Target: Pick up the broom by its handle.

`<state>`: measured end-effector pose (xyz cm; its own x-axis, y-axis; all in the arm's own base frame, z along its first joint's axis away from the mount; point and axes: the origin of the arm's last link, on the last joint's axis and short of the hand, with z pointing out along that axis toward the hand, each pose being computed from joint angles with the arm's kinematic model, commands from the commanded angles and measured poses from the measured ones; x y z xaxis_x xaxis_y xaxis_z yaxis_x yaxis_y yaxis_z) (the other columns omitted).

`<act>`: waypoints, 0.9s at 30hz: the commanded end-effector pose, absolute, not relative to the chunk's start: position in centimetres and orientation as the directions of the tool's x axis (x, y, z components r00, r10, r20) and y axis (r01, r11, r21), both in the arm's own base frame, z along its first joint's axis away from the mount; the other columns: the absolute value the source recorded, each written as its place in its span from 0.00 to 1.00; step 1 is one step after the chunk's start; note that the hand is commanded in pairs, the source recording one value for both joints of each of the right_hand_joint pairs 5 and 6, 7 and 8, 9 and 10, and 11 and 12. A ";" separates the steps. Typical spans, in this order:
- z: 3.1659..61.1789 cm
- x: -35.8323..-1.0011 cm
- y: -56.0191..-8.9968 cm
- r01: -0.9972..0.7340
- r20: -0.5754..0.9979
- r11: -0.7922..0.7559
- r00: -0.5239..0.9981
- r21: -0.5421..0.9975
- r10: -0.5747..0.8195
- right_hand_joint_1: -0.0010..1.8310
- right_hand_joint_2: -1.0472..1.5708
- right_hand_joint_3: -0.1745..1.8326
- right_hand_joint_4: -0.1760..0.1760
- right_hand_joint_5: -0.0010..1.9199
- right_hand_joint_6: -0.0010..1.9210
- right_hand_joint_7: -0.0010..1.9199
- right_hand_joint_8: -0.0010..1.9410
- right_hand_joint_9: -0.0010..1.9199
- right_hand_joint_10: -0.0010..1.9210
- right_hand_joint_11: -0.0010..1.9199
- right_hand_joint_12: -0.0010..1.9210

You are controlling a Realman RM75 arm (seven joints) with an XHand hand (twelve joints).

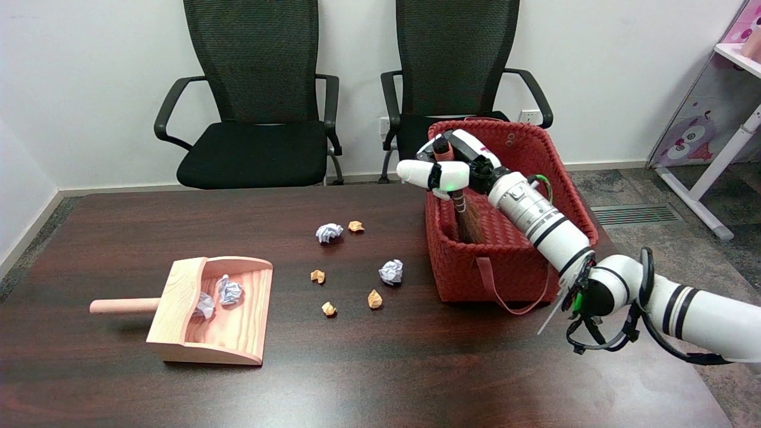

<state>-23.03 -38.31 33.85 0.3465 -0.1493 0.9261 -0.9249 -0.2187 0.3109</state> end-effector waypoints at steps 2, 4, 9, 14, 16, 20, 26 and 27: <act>33.7 -20.5 -38.2 -0.914 0.944 -0.305 0.311 0.266 -0.109 0.47 0.61 0.50 1.00 1.00 1.00 1.00 0.99 1.00 1.00 1.00 1.00; 33.8 -19.4 -38.0 -0.906 0.946 -0.333 0.308 0.259 -0.102 0.48 0.63 0.52 1.00 1.00 1.00 1.00 0.99 1.00 1.00 1.00 1.00; 33.9 -16.8 -37.6 -0.887 0.944 -0.385 0.313 0.253 -0.101 0.49 0.65 0.55 1.00 1.00 1.00 1.00 0.99 1.00 1.00 1.00 1.00; 34.1 -13.8 -37.0 -0.851 0.932 -0.441 0.353 0.285 -0.079 0.50 0.71 0.57 0.98 1.00 1.00 1.00 0.99 1.00 1.00 1.00 1.00; 34.3 -12.7 -36.7 -0.844 0.930 -0.448 0.362 0.295 -0.070 0.51 0.74 0.58 0.97 1.00 1.00 1.00 0.99 1.00 1.00 1.00 1.00; 34.2 -10.8 -36.2 -0.830 0.923 -0.464 0.379 0.310 -0.061 0.52 0.76 0.60 0.97 1.00 1.00 1.00 0.99 1.00 1.00 1.00 1.00; 33.7 -7.5 -35.6 -0.797 0.924 -0.523 0.381 0.302 -0.046 0.52 0.79 0.62 0.96 1.00 1.00 1.00 0.99 1.00 1.00 1.00 1.00; 33.5 -6.9 -35.5 -0.796 0.927 -0.533 0.370 0.288 -0.052 0.52 0.80 0.62 0.96 1.00 1.00 1.00 0.99 1.00 1.00 1.00 1.00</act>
